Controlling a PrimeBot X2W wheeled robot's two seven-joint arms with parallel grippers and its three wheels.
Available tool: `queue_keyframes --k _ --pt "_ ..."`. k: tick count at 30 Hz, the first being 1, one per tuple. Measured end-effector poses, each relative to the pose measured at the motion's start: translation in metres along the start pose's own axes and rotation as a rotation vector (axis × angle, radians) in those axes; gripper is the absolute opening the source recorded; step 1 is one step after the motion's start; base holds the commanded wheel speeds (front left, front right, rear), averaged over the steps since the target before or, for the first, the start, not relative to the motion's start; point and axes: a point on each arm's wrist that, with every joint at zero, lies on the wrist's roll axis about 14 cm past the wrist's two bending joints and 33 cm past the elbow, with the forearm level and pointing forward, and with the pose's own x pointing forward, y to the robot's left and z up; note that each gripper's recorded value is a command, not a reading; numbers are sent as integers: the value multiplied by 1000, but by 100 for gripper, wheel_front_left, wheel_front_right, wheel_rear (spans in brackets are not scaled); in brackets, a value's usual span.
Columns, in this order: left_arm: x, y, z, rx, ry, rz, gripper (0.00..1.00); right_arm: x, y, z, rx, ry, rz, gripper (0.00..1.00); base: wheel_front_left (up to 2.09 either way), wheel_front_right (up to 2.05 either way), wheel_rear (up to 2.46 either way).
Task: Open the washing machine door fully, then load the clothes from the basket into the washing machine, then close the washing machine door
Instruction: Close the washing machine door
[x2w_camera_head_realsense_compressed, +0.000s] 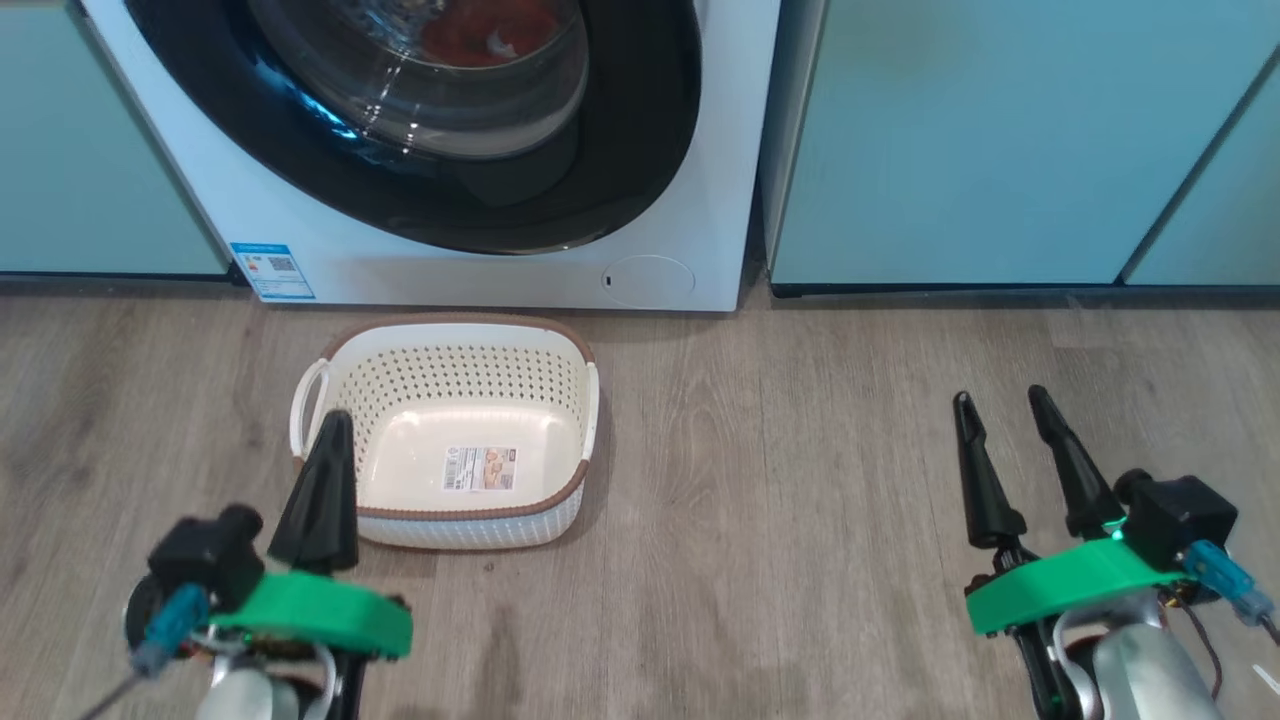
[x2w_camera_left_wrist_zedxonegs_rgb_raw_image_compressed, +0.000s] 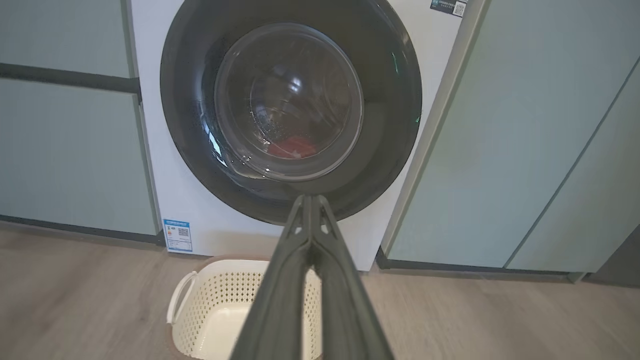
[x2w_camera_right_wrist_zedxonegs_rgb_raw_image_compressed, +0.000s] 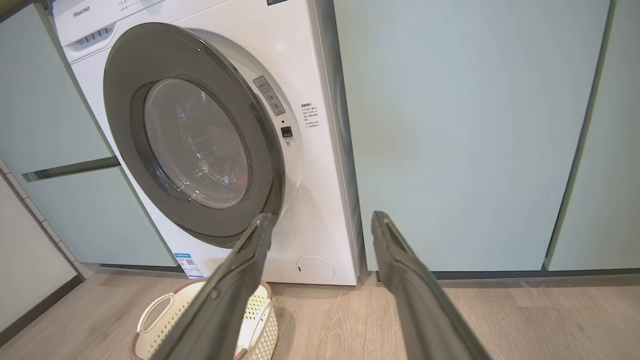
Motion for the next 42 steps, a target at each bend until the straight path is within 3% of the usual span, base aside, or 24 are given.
queue_keyframes --k 4,9,10,11,12,38,39,40,42 --pt "-6 -4 5 99 -15 -22 0 1 4 -1 1 2 12 100 0 0 0" --pt "-12 -10 -5 85 16 -41 0 0 4 -1 4 2 12 100 0 0 0" --pt "-15 -10 -11 71 35 -38 29 -1 5 -1 9 2 12 100 0 0 0" --pt "-18 -10 -15 70 48 -39 48 -1 4 -1 10 2 12 100 0 0 0" --pt "-19 -12 -17 76 54 -44 100 -1 4 -1 11 2 11 100 0 0 0" --pt "-20 -17 -10 101 31 -35 100 1 12 -6 14 17 35 100 0 0 0" --pt "-20 -16 -11 101 33 -32 100 2 15 -7 15 20 43 58 0 0 0" --pt "-21 -15 -11 101 35 -29 100 3 17 -7 15 18 49 0 0 0 0" --pt "-20 -14 -14 98 43 -24 100 7 22 -5 14 12 67 0 0 0 0"
